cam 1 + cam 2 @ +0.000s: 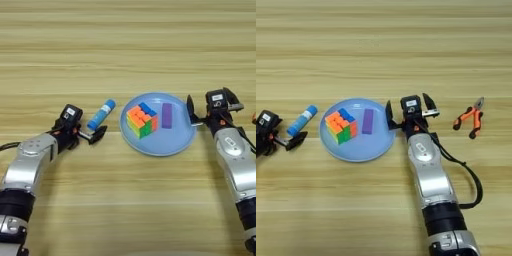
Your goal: Move the objects on the table
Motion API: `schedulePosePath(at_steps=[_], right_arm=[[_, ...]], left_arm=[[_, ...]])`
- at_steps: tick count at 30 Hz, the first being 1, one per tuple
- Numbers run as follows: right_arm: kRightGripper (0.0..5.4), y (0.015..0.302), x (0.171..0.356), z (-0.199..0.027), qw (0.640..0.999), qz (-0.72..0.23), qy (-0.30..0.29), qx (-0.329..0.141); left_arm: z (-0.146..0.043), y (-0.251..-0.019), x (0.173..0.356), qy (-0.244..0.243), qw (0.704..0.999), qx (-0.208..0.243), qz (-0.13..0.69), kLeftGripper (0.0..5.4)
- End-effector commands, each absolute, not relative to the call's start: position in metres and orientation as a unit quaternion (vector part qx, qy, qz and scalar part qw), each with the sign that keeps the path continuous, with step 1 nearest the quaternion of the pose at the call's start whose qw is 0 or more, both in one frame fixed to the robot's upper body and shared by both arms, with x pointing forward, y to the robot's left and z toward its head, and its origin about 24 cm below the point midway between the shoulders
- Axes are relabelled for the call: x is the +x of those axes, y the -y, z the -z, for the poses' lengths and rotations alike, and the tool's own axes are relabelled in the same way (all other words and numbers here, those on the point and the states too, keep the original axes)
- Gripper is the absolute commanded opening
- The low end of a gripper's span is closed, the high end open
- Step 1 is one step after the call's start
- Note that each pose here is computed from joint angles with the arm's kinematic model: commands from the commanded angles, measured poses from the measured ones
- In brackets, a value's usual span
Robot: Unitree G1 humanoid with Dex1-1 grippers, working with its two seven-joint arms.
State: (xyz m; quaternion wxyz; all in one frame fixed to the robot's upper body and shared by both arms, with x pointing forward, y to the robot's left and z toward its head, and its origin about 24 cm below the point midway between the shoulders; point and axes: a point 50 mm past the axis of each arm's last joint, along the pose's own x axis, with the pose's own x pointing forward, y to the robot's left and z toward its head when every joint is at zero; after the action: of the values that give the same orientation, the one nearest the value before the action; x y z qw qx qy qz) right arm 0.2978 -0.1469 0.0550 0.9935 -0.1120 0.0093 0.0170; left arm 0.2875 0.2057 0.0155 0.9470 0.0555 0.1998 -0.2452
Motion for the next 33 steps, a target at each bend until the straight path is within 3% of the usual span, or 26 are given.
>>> schedulePosePath(at_steps=[1, 20, 33], right_arm=[[5.40, 0.148, 0.301, -0.059, 0.994, -0.017, -0.002, -0.109], [5.40, 0.149, 0.300, -0.059, 0.994, -0.015, -0.002, -0.109], [5.40, 0.150, 0.300, -0.060, 0.994, -0.013, 0.000, -0.108]], left_arm=[[-0.011, -0.205, 0.289, -0.211, 0.945, 0.062, 0.241, 5.39], [-0.009, -0.190, 0.292, -0.209, 0.940, 0.061, 0.262, 5.39], [-0.009, -0.191, 0.292, -0.209, 0.942, 0.054, 0.259, 3.92]])
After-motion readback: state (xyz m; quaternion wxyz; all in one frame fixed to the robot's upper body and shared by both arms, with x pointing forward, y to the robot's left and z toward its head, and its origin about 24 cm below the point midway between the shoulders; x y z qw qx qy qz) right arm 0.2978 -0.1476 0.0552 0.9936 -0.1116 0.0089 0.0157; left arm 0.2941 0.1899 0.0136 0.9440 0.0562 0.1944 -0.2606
